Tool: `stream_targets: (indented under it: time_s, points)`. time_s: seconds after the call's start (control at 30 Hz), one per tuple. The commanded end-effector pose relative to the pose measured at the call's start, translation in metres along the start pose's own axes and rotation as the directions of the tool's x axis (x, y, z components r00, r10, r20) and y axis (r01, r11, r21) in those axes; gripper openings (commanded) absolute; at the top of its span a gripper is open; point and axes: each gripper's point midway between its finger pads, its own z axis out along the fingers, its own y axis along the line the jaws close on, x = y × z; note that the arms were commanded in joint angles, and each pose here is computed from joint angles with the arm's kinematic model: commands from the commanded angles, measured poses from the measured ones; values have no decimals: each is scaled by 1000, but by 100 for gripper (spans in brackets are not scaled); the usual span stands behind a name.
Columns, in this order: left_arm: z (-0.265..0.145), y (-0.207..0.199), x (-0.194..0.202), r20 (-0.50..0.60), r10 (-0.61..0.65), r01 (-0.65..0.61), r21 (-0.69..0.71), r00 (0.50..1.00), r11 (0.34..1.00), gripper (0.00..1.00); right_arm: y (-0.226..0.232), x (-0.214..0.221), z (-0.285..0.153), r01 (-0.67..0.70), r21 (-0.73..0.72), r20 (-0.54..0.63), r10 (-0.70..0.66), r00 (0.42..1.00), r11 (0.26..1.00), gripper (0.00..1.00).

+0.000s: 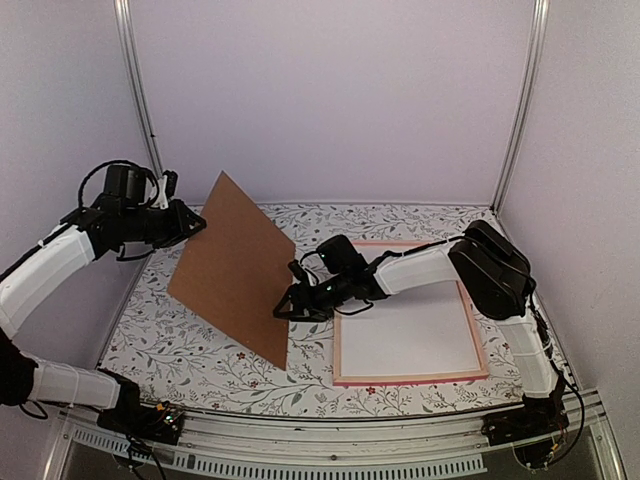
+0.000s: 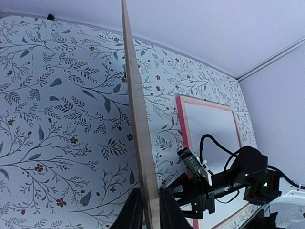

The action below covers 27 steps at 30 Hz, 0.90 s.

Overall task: Put the photo into the frame
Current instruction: Pick up the backboard from the center of the board, then pass from the left arm to the right

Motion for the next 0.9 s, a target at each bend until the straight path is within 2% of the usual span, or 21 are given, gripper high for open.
stream_targets:
  time_s: [0.0,0.1,0.27,0.6,0.87]
  points:
    - [-1,-12,-1,-16,36,-36,14,999,999,13,6,-1,-6,12,-9,-6,-12,1000,1000,68]
    - [-3,-15,-6,-10,46,-46,8,999,999,6,10,-8,-16,16,-8,7,-16,1000,1000,68]
    - [-15,-18,-17,2,75,-75,-19,997,997,0,12,-13,-33,20,16,14,-21,1000,1000,69]
    - [-45,-33,-40,38,109,-106,-52,993,993,0,17,-25,-72,45,81,69,-51,996,996,69]
    - [-46,-32,-36,-1,147,-146,-130,989,981,0,13,-32,-89,28,104,90,-38,995,994,69]
